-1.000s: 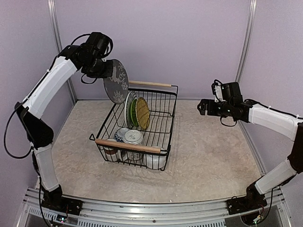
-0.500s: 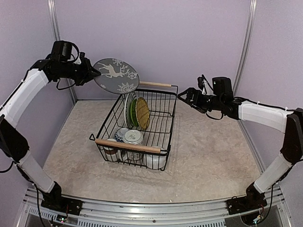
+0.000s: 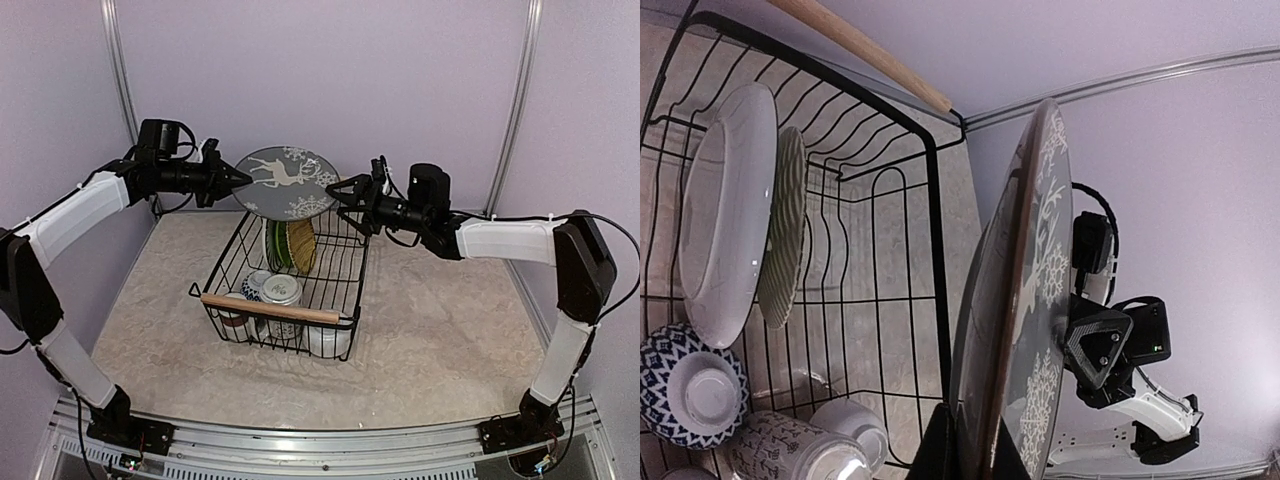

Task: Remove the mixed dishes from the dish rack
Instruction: Pass from the left arm to the right, then place the plate at the center of the board.

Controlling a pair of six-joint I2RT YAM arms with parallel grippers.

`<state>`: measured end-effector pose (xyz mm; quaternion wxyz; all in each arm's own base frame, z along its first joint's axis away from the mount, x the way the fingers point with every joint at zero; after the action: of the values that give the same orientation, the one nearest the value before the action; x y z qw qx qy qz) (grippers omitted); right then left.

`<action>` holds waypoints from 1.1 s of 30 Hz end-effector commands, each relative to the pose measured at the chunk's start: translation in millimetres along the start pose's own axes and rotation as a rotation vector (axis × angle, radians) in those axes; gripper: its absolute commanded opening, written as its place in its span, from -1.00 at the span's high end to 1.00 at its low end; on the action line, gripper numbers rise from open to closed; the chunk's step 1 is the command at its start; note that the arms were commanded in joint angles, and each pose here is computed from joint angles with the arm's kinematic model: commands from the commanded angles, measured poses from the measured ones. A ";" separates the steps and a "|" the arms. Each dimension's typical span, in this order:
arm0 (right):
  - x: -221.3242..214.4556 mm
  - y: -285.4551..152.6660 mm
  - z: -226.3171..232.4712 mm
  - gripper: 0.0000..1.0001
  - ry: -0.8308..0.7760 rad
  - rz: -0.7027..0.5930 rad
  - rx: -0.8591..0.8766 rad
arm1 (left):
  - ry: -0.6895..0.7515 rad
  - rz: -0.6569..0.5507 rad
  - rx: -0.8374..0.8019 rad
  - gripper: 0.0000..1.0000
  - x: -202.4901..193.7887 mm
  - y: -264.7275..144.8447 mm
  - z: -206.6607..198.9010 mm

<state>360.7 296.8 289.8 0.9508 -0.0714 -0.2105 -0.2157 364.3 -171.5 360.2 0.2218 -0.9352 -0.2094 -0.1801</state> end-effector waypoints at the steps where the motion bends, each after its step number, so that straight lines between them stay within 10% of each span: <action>1: -4.2 8.5 17.6 -0.74 0.016 0.006 0.084 | 0.156 -0.011 -0.172 1.00 -3.5 -6.5 -42.5; 14: -11.6 11.4 16.8 0.77 0.101 -0.041 0.080 | 0.264 0.018 -0.103 1.00 -26.7 -3.7 -36.1; 17: -9.8 10.0 21.9 1.00 0.102 -0.042 0.085 | 0.230 0.012 -0.095 0.66 -24.1 -10.5 -22.8; 25: 10.4 -22.6 24.6 1.00 0.083 -0.099 0.116 | 0.186 -0.054 -0.058 -0.60 -0.5 -36.0 0.4; 33: 61.4 -123.7 4.0 1.00 0.048 -0.300 -0.042 | 0.198 -0.065 0.032 -0.90 3.4 -38.9 6.4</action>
<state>363.9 225.0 261.8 0.9446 -0.1071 -0.1168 -0.2875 351.8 -137.9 363.9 0.2303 -0.9108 -0.2168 -0.2652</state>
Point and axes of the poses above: each gripper's point midway between its finger pads, its own y axis out along the fingers, its own z axis along the line the jaws close on, x = y × z, the point moved 9 cm from there along -y, back along the fingers, and after that the axes turned 4 degrees about y, right-handed, at the moved point
